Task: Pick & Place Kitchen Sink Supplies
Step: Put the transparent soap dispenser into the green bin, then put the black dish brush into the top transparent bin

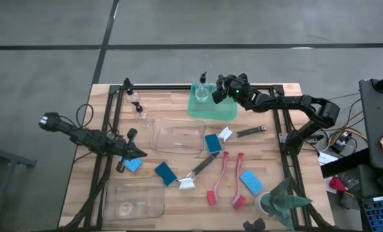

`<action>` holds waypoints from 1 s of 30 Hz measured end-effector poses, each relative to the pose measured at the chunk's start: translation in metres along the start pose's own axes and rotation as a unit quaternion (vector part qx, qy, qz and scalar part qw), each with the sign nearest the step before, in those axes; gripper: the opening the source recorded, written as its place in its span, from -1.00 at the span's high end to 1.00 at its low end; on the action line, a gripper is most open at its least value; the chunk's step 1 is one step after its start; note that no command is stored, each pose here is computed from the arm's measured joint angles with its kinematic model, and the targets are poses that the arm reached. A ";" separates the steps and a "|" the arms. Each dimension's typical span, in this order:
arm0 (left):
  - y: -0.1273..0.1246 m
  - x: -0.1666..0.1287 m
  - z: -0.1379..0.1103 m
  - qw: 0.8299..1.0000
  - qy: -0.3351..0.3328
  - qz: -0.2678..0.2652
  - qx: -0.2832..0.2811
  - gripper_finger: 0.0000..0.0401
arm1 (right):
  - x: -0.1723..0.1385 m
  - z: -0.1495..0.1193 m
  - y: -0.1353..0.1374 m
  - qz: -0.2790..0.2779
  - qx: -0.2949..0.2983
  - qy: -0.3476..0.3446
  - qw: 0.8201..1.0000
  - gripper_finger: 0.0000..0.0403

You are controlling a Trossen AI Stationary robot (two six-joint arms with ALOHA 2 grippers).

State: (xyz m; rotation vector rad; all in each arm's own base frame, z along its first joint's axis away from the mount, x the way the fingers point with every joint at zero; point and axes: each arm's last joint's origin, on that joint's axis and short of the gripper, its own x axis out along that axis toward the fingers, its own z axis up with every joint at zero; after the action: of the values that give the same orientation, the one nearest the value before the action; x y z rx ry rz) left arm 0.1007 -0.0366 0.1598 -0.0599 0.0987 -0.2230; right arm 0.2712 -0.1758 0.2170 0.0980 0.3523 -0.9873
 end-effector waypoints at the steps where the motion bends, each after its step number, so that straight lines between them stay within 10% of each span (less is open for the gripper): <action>1: 0.000 0.000 0.000 1.000 0.000 0.000 0.000 0.99 | -0.003 0.003 0.000 0.002 -0.003 -0.004 1.000 -0.05; 8: 0.000 0.000 0.000 1.000 0.000 0.000 0.000 0.99 | -0.031 0.024 0.001 0.030 0.014 -0.038 0.999 -0.04; 18: 0.000 0.000 0.000 1.000 0.000 0.000 0.000 0.99 | -0.061 0.039 0.033 0.282 -0.025 -0.085 0.955 -0.03; 30: 0.000 0.000 0.000 1.000 0.000 0.000 0.000 0.99 | -0.068 0.039 0.049 0.331 0.029 -0.087 0.939 0.07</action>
State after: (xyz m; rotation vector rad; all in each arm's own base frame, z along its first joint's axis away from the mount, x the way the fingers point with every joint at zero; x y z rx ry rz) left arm 0.1007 -0.0365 0.1597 -0.0596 0.0991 -0.2228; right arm 0.2872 -0.1038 0.2730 0.1676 0.1078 -0.3314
